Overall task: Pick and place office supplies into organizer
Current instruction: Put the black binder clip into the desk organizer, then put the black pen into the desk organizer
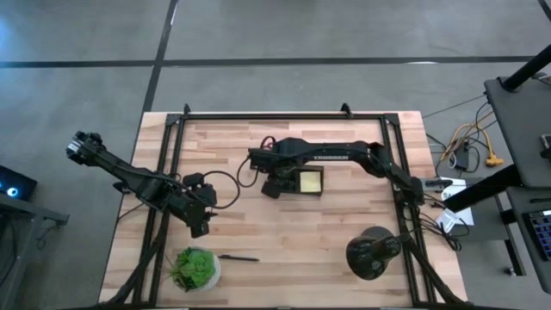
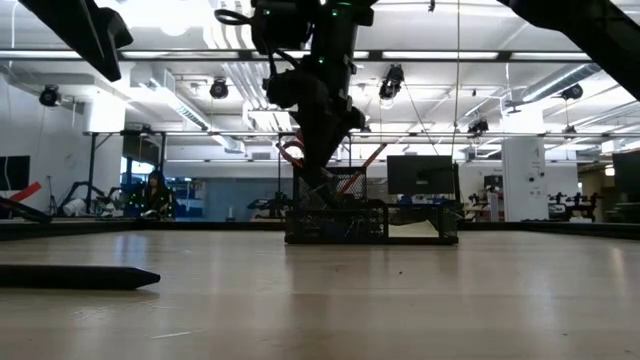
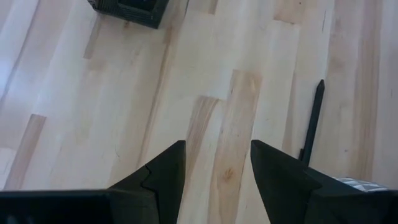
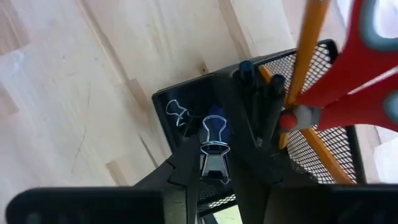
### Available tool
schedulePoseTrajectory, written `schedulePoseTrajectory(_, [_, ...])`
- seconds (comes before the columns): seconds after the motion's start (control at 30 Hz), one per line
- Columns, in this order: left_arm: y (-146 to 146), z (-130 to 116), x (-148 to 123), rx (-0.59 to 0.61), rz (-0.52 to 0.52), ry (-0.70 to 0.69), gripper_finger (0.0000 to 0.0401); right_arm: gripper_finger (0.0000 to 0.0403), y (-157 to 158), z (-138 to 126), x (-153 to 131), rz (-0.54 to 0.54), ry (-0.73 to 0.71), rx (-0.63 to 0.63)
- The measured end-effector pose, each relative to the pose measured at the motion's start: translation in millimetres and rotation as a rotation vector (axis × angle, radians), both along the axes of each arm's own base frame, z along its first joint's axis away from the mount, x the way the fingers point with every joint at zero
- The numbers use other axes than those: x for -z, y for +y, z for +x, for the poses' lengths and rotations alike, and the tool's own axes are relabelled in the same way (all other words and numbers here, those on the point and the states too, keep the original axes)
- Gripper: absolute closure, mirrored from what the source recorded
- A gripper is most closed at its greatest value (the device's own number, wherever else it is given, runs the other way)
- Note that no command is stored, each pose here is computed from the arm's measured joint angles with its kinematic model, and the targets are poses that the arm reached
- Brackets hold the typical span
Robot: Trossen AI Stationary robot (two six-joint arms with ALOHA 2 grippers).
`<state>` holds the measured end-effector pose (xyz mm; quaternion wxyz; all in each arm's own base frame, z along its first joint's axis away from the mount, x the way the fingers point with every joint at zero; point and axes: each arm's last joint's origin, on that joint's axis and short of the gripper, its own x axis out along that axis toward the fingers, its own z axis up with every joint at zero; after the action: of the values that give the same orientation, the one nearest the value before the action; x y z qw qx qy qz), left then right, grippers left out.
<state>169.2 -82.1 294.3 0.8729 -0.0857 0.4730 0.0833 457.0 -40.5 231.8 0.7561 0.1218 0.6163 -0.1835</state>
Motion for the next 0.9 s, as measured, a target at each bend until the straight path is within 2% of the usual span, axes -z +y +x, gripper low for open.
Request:
schedulePoseTrajectory(0.3, [2,-1,1,-0.005,0.047,0.008,0.0237,0.0336,0,0,4,0.009,0.006,-0.009])
schedulePoseTrajectory(0.77, [2,-1,1,0.002,0.052,0.008,0.0237,0.0239,7,0,3,-0.016,0.009,-0.019])
schedulePoseTrajectory(0.9, [2,-1,1,0.001,0.052,0.008,0.0237,0.0224,24,2,2,0.057,0.001,-0.097])
